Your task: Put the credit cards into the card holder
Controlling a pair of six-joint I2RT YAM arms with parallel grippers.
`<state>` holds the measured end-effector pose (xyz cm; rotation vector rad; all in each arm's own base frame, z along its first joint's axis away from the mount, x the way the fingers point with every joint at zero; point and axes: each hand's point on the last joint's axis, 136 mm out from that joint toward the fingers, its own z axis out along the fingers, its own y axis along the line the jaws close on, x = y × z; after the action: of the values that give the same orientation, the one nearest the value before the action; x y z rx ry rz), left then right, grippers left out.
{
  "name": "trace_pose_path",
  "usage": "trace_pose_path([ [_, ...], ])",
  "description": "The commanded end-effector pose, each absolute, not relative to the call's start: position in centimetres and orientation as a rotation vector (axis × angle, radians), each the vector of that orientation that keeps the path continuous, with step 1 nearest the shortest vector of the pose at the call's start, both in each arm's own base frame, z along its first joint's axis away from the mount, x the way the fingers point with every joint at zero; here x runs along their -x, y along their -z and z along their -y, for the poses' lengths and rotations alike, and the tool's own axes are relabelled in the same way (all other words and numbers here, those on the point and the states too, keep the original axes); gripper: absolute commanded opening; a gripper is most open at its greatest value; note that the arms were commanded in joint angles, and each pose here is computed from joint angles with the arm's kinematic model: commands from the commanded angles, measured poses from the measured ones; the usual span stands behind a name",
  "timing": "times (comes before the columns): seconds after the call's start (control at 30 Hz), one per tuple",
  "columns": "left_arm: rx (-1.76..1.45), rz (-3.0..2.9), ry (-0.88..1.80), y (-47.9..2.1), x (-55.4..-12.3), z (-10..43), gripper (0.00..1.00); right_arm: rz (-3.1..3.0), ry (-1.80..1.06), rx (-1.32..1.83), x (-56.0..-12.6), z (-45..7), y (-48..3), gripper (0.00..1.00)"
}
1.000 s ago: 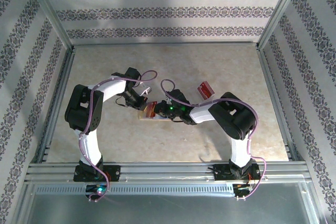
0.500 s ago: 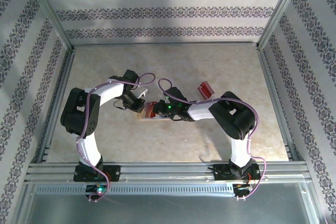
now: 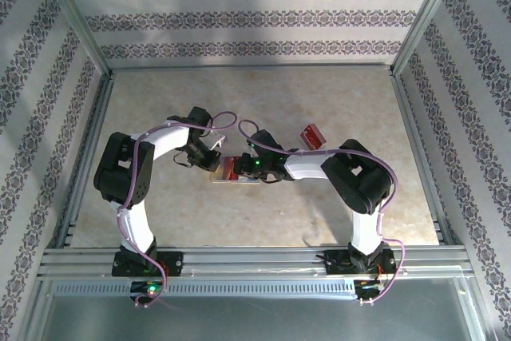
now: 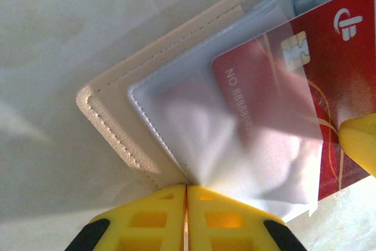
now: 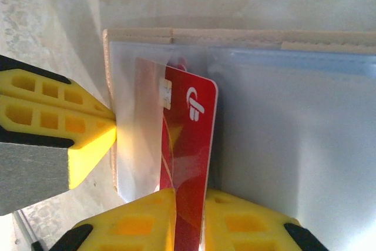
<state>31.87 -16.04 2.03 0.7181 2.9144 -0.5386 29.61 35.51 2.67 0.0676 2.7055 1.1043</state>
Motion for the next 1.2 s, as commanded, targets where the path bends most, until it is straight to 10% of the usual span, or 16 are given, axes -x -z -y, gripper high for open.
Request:
trace_pose_path([
  [0.0, -0.753, -2.92, 0.536, -1.4, -32.0, 16.1, 0.1, -2.763, -1.006, -0.06, -29.3, -34.5, -1.7, 0.16],
  [1.17, -0.757, -2.92, 0.54, -1.4, -32.2, 16.1, 0.09, -2.816, -0.988, 0.043, -29.8, -36.7, -1.7, 0.18],
])
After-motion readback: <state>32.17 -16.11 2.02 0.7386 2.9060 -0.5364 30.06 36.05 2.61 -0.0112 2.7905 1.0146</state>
